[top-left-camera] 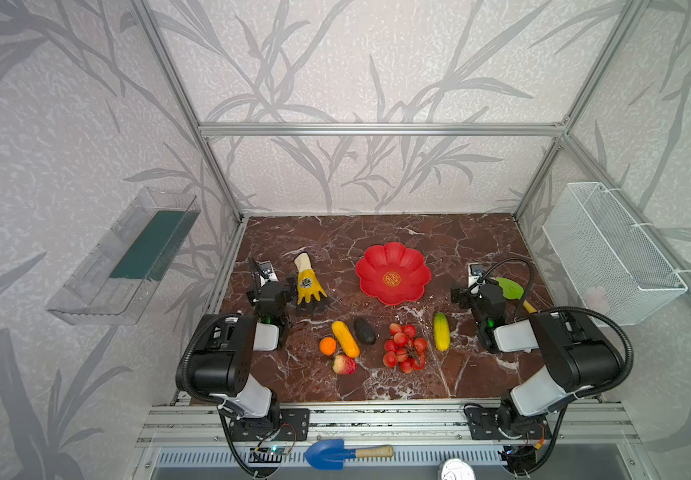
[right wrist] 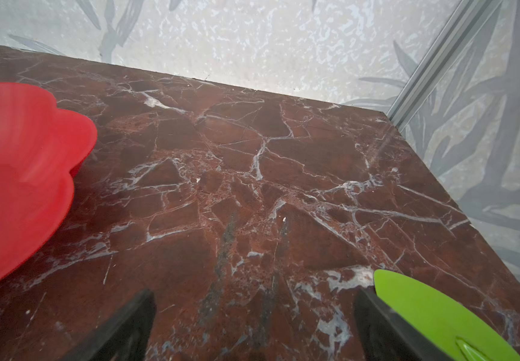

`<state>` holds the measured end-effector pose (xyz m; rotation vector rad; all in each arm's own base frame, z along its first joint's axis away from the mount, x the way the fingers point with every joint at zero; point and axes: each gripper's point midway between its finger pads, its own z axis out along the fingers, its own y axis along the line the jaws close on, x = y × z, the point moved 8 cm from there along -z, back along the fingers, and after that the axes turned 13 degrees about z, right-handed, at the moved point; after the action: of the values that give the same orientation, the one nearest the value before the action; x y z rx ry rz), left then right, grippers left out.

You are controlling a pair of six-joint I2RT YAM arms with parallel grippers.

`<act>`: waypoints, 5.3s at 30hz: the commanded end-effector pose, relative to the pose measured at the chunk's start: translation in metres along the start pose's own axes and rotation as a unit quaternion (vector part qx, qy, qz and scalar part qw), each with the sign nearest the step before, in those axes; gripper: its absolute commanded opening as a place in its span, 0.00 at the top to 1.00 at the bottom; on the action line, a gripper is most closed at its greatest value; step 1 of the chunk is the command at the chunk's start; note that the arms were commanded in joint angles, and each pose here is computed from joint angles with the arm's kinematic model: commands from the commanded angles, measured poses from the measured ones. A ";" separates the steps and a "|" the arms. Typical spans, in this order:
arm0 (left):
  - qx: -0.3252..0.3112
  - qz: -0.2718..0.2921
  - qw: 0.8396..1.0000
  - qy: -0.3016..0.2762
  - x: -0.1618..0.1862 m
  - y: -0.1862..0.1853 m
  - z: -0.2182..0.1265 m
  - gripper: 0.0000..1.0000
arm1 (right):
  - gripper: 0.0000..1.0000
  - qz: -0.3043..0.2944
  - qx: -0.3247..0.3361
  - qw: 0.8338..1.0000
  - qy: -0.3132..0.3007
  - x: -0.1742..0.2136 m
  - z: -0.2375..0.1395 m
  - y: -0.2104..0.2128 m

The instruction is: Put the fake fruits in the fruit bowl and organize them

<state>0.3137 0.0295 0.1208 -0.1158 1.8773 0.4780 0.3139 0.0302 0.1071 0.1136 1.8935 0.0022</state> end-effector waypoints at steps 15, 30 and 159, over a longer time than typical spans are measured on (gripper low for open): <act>-0.003 0.002 1.000 -0.003 -0.001 0.001 0.001 0.01 | 0.01 0.019 0.006 1.000 -0.020 -0.013 0.002 -0.002; -0.012 -0.021 0.999 -0.040 0.000 0.011 -0.019 0.04 | 0.01 -0.002 0.055 0.997 -0.053 -0.044 -0.025 0.005; 0.478 -0.083 0.871 0.074 -0.156 -0.231 -0.077 0.32 | 0.14 0.015 -0.207 0.954 0.215 -0.064 -0.110 0.120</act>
<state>0.3776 -0.2436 0.1611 0.3659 2.2445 -0.6642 0.2362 0.1375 0.1985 -0.0666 2.2978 0.4467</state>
